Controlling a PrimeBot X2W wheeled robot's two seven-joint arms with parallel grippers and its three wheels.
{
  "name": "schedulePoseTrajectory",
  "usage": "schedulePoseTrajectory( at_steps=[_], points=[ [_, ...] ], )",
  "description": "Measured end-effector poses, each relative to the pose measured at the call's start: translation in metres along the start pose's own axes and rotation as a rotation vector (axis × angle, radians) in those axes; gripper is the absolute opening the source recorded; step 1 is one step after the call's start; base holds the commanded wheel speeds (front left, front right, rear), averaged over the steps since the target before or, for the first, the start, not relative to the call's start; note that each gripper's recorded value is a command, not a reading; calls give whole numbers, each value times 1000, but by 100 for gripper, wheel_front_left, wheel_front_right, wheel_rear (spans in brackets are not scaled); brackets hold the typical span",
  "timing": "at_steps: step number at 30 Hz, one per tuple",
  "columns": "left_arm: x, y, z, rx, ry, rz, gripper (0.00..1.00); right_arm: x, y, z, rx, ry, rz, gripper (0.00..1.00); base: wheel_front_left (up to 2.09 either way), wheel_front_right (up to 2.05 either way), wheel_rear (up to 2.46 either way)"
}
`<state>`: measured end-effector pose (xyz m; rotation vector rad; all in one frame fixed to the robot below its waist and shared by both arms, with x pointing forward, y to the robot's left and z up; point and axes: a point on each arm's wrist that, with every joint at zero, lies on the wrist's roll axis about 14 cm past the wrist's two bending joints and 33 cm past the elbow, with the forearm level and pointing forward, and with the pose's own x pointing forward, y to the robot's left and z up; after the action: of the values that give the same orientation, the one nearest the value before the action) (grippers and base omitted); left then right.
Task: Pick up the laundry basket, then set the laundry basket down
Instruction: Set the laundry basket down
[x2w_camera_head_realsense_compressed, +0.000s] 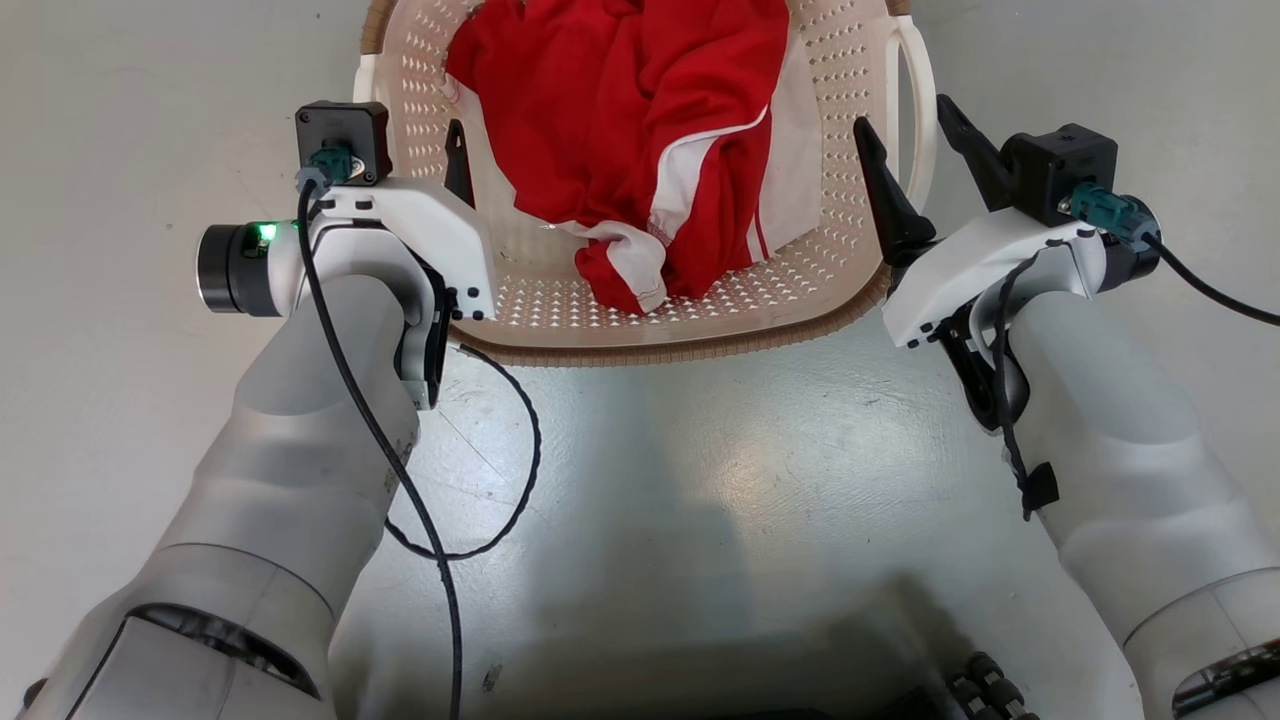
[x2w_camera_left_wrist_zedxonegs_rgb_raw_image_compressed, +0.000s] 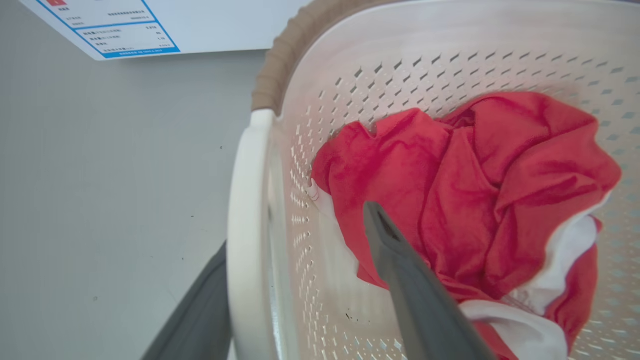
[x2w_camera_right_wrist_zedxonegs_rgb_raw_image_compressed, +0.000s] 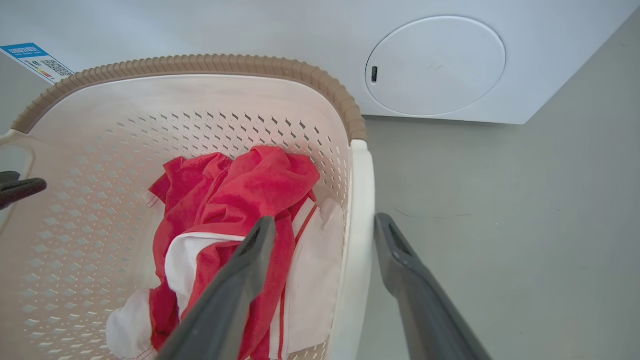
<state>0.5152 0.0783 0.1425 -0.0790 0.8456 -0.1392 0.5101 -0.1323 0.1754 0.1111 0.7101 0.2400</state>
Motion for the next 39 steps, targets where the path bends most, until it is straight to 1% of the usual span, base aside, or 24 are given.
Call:
schedulePoseTrajectory(
  at_steps=[19, 33, 39],
  points=[
    [0, -1, 6, 0, -14, 0, 100, -3, -8, 9, -8, -21, -24, 100, 0, 0, 0],
    [-9, 2, 18, -7, -32, 14, 100, -8, -10, 27, -9, -59, -37, 100, 0, 0, 0],
    [-15, 2, 19, -12, -30, 15, 100, -14, -9, 28, -8, -60, -38, 100, 0, 0, 0]
  ],
)
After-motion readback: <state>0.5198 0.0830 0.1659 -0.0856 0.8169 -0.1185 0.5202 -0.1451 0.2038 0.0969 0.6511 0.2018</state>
